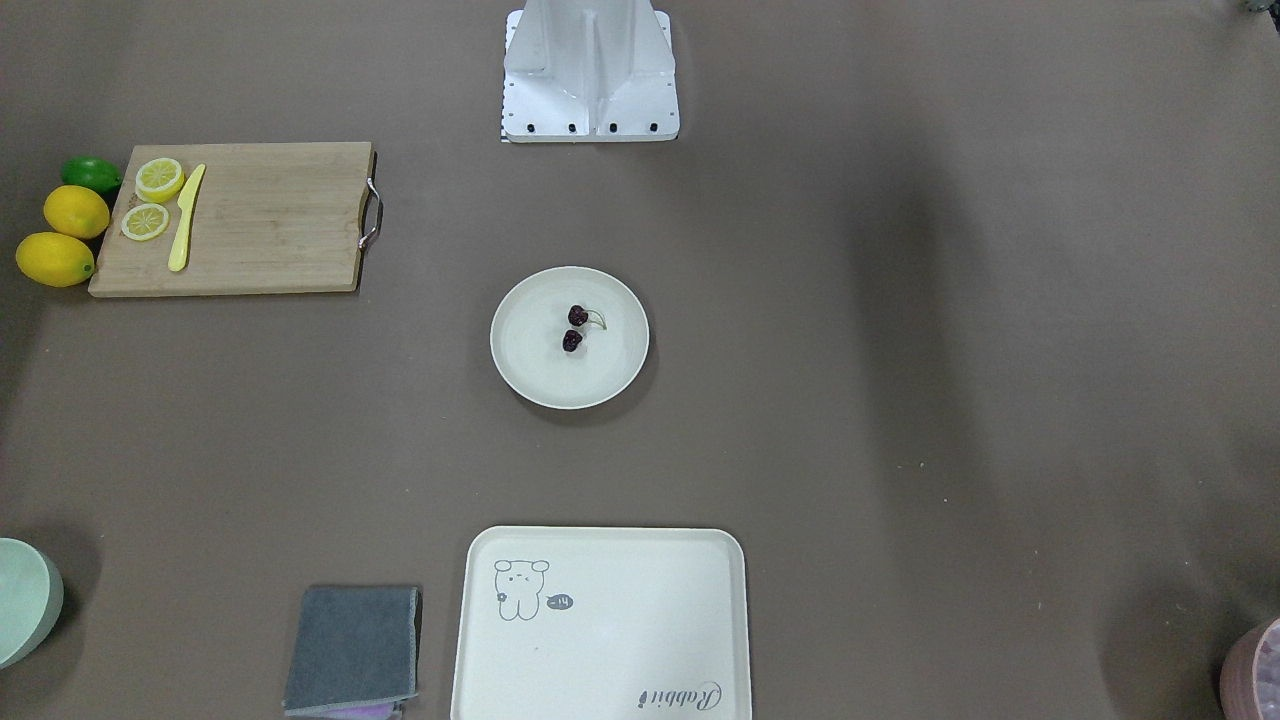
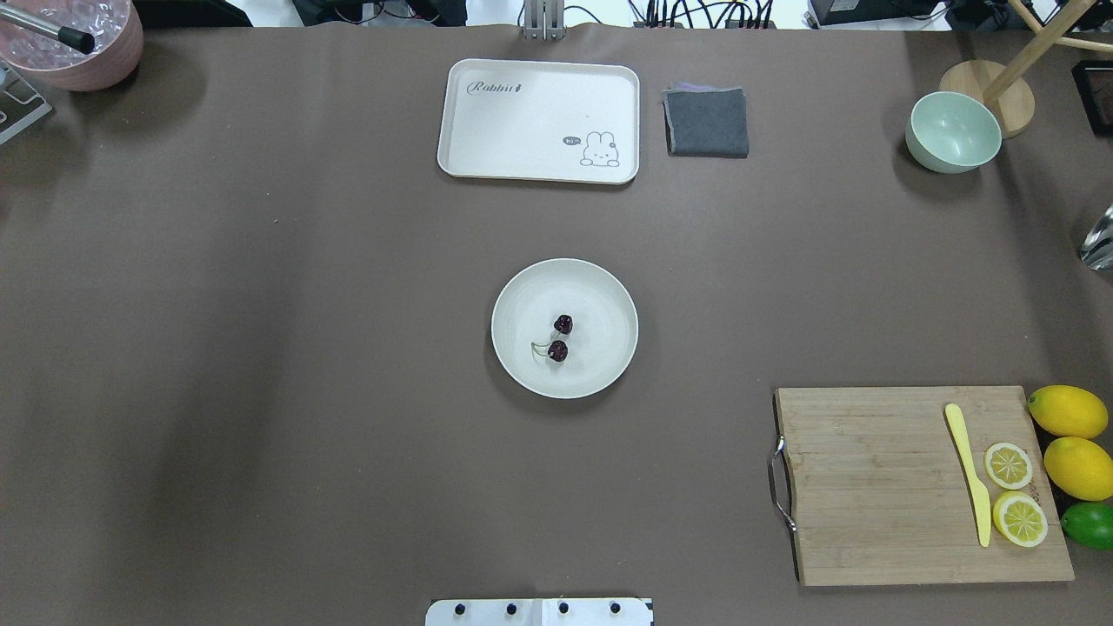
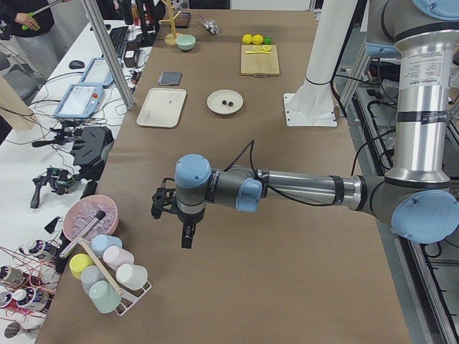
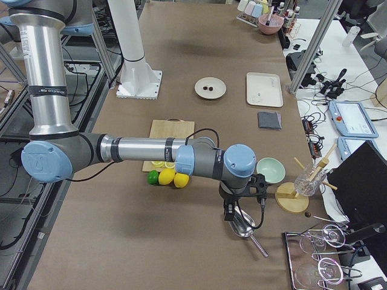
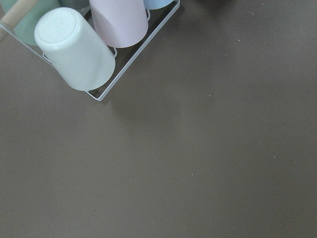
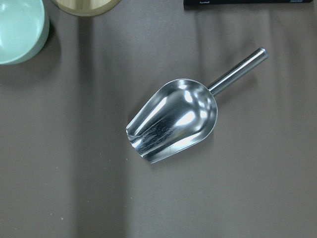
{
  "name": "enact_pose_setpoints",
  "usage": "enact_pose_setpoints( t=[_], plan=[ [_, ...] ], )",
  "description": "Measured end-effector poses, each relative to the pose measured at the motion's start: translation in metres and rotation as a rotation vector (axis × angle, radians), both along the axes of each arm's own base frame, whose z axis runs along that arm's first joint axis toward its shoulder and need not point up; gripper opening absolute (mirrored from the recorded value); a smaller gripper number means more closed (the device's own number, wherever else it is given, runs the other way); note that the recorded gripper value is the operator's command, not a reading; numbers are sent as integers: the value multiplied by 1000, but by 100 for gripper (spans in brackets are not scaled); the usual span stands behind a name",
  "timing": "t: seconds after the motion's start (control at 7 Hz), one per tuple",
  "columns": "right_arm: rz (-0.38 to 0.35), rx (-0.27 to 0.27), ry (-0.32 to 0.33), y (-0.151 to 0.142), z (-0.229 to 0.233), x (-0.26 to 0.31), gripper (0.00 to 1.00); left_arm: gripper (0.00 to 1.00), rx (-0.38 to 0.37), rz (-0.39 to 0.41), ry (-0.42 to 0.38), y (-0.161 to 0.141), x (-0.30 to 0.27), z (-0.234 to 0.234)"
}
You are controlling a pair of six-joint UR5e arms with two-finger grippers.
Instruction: Place red cherry on plate
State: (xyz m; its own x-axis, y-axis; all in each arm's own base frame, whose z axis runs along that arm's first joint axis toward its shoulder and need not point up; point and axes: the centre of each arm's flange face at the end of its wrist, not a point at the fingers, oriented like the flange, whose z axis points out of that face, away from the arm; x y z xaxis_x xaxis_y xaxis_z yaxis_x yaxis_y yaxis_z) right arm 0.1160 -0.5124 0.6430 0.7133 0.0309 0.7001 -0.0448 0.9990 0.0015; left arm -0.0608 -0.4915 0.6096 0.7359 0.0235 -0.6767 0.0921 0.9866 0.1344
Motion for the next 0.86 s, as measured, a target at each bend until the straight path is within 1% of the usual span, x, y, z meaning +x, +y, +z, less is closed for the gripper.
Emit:
enact_pose_setpoints(
  t=[0.86],
  plan=[
    [2, -7, -2, 3, 2, -1, 100, 98, 1, -4, -2, -1, -2, -1]
  ],
)
